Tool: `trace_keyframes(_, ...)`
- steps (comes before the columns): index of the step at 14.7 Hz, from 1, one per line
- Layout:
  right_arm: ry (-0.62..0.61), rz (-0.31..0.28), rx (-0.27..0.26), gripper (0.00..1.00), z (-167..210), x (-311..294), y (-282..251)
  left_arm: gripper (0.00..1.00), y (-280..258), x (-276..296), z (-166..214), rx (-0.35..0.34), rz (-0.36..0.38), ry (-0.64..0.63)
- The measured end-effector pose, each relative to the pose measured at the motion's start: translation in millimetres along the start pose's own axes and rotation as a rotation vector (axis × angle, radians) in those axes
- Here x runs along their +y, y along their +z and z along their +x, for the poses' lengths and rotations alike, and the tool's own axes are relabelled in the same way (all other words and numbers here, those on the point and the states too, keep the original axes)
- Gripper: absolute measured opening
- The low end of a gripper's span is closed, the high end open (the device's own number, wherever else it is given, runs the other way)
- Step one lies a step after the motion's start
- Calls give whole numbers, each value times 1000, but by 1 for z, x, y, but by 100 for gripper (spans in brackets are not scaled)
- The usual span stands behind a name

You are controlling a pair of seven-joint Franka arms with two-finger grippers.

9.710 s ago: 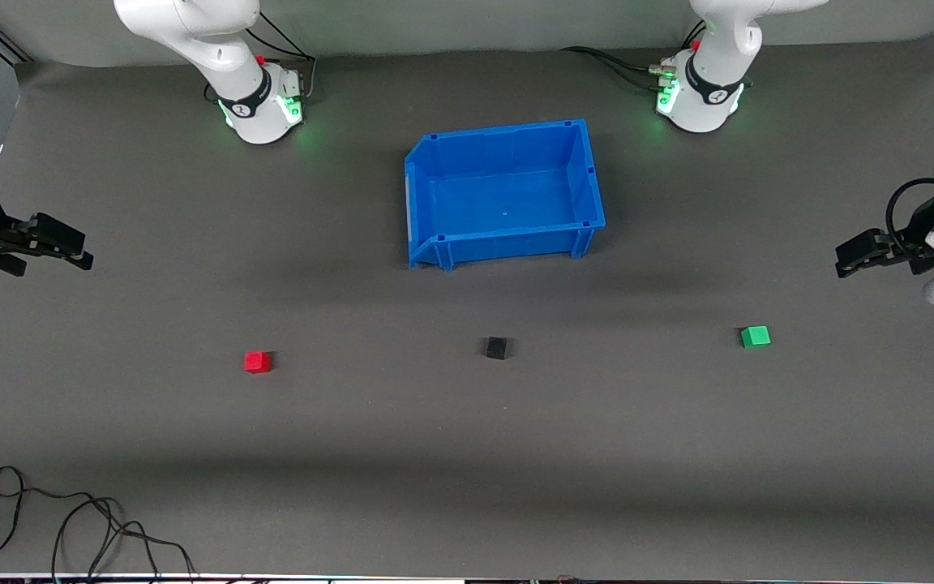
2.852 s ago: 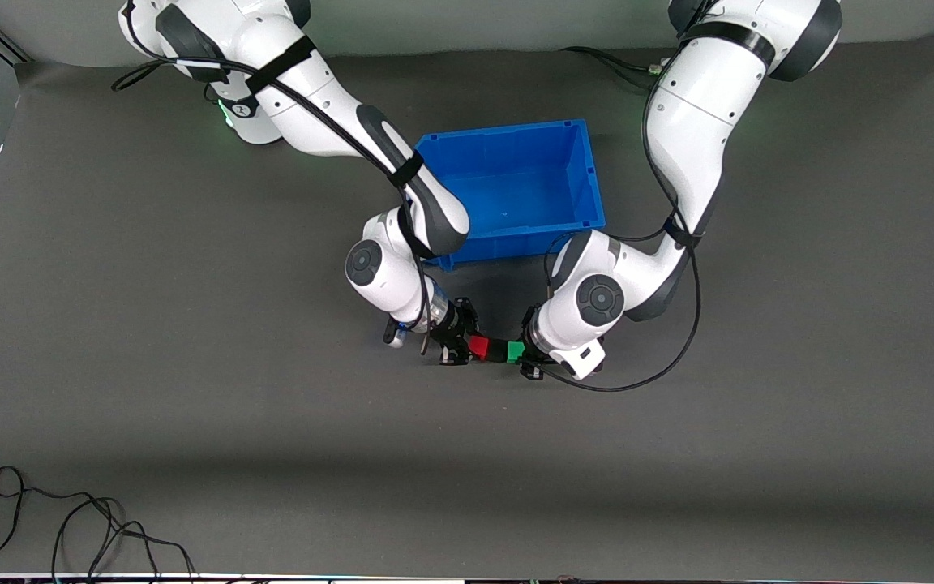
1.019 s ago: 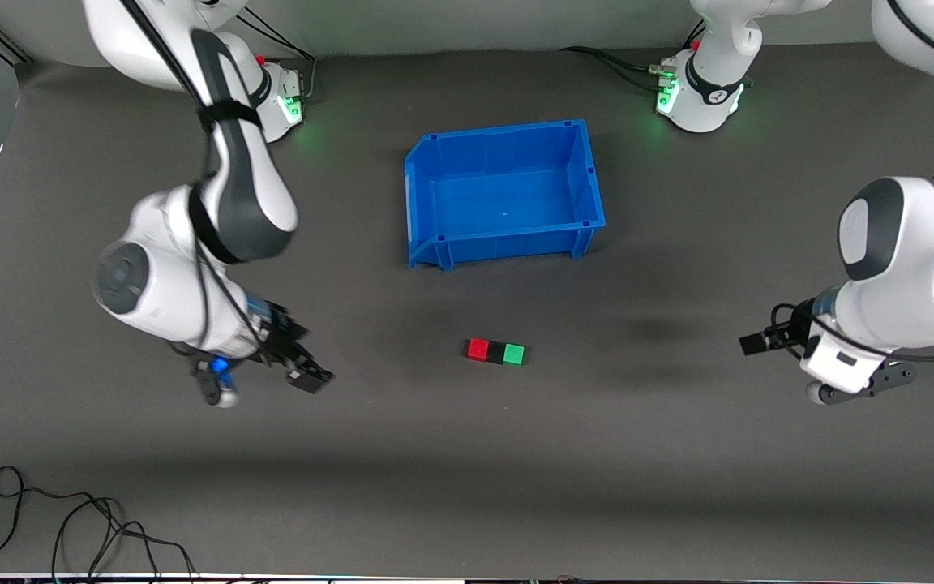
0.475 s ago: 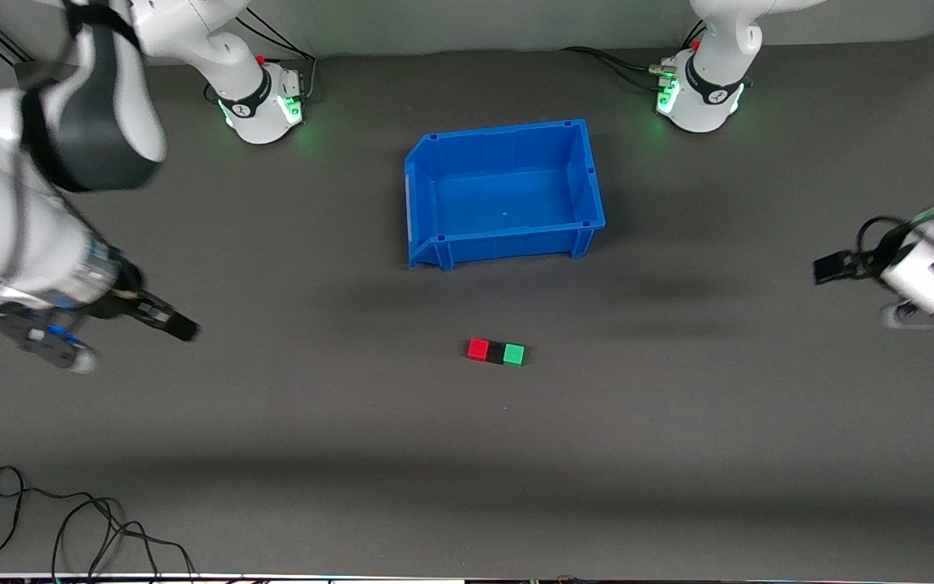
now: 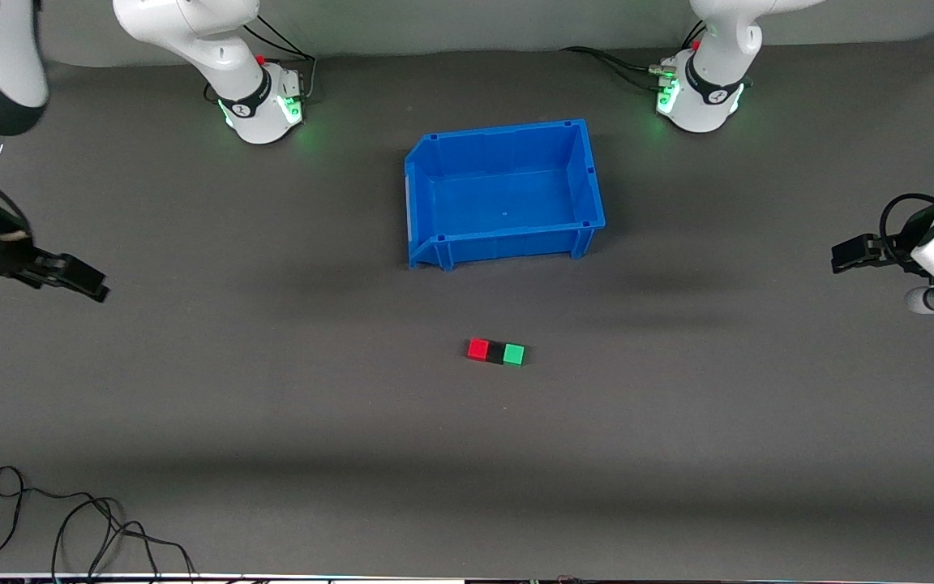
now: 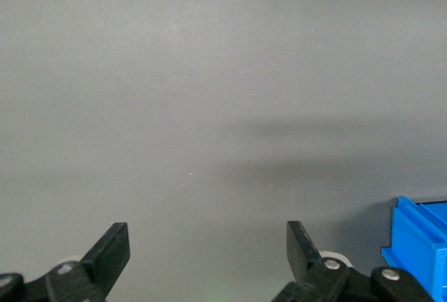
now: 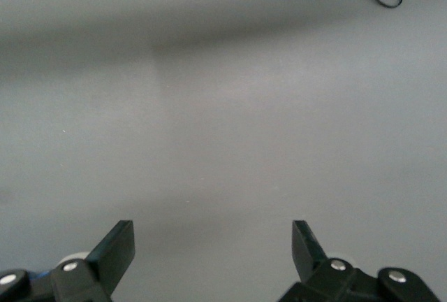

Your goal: Attach green and red cubes to black cube

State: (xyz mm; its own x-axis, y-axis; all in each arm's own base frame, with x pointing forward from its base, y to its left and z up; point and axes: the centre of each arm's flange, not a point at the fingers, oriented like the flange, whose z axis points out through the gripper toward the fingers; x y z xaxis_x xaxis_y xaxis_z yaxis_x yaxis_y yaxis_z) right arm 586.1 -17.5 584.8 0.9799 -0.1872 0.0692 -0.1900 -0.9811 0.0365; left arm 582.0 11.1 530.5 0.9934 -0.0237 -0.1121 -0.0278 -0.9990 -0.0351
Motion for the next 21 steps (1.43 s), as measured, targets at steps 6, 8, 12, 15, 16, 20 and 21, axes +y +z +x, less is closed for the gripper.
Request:
trace_keyframes(6,-108,3,1,100,-4,20,-10,100,-6,18,3,12,-9,27)
trace_keyframes(8,-121,3,-2,100,-4,21,-10,100,-5,15,3,11,-17,20)
trace_keyframes(12,-125,5,-9,100,-5,20,-9,100,-2,14,4,7,-21,17)
trace_keyframes(15,-124,18,-30,100,-7,19,-7,100,-2,15,7,19,-25,17)
trace_keyframes(16,-124,21,-37,100,-8,19,-6,100,-2,16,7,20,-26,19)
trace_keyframes(20,-124,31,-73,100,-13,17,-4,100,-2,16,7,21,-27,20)
trace_keyframes(21,-126,33,-74,100,-13,16,-4,100,-2,16,7,21,-27,19)
